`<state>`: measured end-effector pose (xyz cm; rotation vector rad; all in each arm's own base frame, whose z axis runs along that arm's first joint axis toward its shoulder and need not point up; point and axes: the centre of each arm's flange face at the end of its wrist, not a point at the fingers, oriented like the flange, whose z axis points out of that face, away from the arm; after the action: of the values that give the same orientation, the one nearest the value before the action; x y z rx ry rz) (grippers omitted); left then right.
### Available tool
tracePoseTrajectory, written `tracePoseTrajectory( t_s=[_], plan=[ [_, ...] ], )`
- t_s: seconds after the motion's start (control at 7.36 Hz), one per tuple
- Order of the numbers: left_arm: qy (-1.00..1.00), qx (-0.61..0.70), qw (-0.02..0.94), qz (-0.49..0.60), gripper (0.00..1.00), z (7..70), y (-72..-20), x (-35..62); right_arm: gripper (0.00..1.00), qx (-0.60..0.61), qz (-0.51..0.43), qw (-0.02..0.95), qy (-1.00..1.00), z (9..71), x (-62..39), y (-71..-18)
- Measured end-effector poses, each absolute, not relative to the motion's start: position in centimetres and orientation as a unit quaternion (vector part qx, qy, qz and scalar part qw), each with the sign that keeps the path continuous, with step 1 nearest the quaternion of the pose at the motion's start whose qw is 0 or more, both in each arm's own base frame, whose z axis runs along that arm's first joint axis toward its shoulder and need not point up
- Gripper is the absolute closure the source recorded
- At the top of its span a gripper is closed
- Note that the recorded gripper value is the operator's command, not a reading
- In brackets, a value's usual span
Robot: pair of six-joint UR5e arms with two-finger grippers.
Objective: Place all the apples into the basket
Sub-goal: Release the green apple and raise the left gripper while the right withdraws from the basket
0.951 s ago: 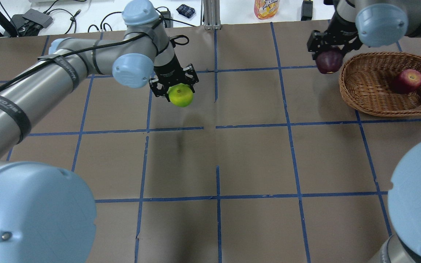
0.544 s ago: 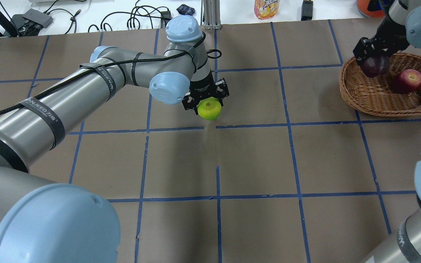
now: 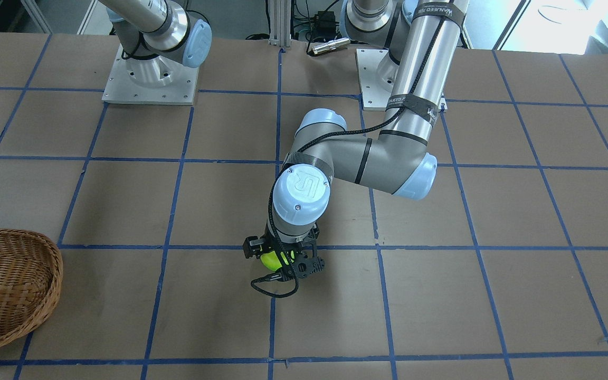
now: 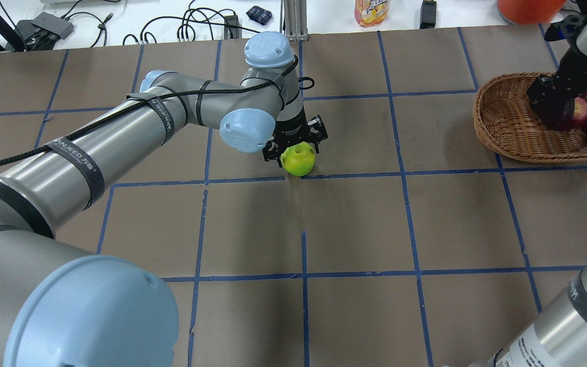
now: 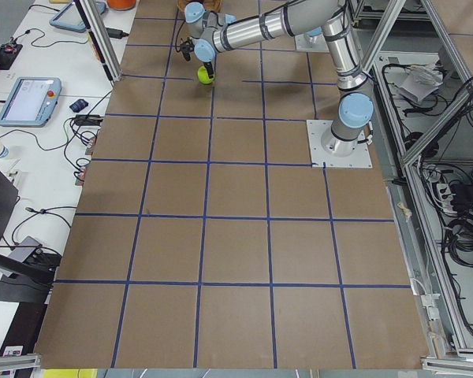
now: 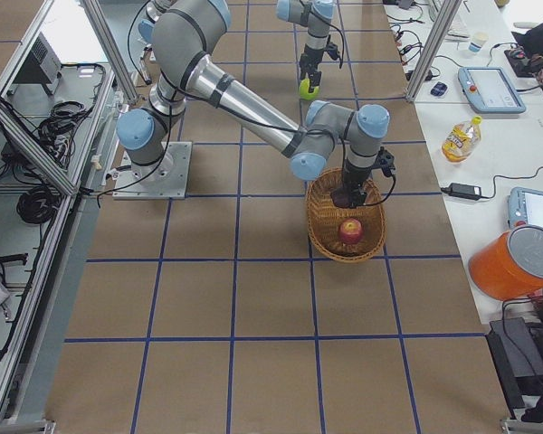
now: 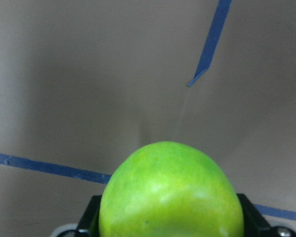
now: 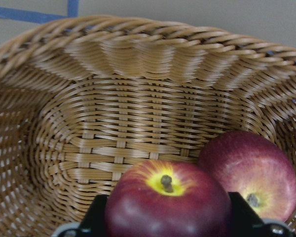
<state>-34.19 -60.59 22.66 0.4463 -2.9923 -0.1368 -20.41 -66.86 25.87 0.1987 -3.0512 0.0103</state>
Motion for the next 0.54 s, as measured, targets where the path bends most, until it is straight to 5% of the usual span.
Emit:
tracePoseTrajectory(
  t_s=[0.14,0.54],
  plan=[
    [-0.988,0.136,0.069,-0.024,0.0,27.0,-62.9,-31.3,0.0,0.06,-0.002,0.038,-0.997,24.7,-21.1,-66.7],
    [-0.994,0.085,0.069,-0.029,0.0,45.3,-64.8,-18.8,0.0,0.056,-0.014,0.032,-0.998,24.4,-21.4,-66.5]
  ],
)
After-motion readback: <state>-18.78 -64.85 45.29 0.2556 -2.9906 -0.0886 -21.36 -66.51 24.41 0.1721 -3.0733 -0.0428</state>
